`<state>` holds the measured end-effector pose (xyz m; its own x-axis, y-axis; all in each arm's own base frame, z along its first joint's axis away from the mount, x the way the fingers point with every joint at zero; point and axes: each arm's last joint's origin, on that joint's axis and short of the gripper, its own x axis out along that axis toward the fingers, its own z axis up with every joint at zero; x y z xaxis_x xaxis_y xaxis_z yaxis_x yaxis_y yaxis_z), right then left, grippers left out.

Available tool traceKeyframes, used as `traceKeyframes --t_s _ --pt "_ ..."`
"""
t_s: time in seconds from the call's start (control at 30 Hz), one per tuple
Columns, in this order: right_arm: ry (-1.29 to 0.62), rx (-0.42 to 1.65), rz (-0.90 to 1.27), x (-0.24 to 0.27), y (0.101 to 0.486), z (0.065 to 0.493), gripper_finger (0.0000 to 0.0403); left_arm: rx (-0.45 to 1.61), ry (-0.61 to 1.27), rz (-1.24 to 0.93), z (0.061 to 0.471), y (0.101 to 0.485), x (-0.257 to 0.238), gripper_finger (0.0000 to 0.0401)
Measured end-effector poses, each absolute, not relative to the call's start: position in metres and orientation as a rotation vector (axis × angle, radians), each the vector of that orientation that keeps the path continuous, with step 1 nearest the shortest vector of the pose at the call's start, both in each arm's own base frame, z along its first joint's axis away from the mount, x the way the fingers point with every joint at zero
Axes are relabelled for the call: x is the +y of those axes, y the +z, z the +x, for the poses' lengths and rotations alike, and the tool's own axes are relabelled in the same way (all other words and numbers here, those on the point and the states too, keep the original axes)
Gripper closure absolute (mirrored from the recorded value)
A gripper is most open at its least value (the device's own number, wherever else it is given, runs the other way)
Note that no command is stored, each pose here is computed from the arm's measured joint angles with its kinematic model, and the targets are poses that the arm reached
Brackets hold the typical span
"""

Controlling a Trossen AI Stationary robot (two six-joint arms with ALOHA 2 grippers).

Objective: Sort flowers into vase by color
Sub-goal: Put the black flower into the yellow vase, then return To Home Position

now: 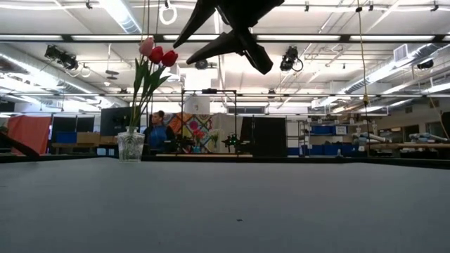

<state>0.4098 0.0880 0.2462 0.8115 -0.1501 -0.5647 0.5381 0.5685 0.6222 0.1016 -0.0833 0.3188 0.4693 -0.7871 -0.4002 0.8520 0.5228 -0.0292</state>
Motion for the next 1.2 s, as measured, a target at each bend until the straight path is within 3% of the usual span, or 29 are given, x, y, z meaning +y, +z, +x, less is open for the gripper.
traceKeyframes --t_s 0.2,0.5,0.63,0.93,1.2 --pt "-0.369 0.498 0.827 0.089 0.248 0.411 0.0272 0.501 -0.852 0.112 0.103 0.313 -0.08 0.0354" --pt "-0.361 0.502 0.822 0.088 0.248 0.411 0.0272 0.566 -0.93 0.02 0.099 0.312 -0.085 0.0222" --pt "-0.361 0.502 0.822 0.088 0.248 0.411 0.0272 0.624 -0.968 -0.036 0.092 0.319 -0.086 0.0182" --pt "-0.371 0.485 0.775 0.081 0.254 0.41 0.0272 0.859 -0.927 -0.122 0.067 0.337 -0.079 0.0173" --pt "-0.313 0.522 0.607 0.054 0.255 0.414 0.0272 0.745 -0.884 -0.173 0.083 0.345 -0.092 0.0172"
